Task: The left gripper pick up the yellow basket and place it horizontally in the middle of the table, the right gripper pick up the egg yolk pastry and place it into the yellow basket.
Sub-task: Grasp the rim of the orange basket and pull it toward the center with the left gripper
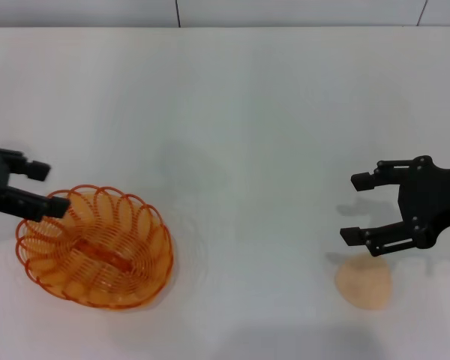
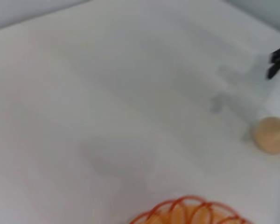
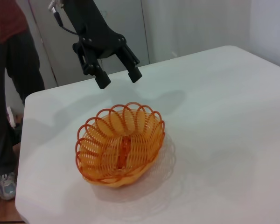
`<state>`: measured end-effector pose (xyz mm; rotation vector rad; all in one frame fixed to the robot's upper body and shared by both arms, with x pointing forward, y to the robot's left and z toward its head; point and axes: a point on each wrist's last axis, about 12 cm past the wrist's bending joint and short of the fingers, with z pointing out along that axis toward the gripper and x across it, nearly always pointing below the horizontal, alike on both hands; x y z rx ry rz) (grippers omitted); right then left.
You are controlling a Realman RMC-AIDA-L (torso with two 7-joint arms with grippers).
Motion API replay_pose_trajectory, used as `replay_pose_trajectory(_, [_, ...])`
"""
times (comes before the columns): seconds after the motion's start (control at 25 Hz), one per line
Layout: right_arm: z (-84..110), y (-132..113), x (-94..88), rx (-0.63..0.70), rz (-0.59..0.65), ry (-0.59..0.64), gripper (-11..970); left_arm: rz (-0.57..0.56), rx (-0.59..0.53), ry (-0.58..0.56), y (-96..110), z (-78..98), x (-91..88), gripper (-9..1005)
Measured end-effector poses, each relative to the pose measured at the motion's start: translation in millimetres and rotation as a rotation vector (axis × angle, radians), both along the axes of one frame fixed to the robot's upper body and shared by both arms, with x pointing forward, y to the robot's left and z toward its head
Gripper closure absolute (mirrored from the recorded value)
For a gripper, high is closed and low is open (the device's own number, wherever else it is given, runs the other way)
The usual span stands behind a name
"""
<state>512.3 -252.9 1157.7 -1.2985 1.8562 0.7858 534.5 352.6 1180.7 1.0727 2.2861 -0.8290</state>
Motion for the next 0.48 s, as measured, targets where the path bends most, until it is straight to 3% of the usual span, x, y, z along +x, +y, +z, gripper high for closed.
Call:
replay_pose_trajectory(0.24, [2.2, 1, 0.8, 0.013, -0.004, -0.002, 101, 0.138, 0.127, 0.107, 12, 4.4, 6.9, 124])
replay_pose_trajectory(0.48, [4.9, 2, 2.9, 0.016, 0.000, -0.010, 101, 0.208, 0.186, 0.180, 14, 0.9, 9.6, 128])
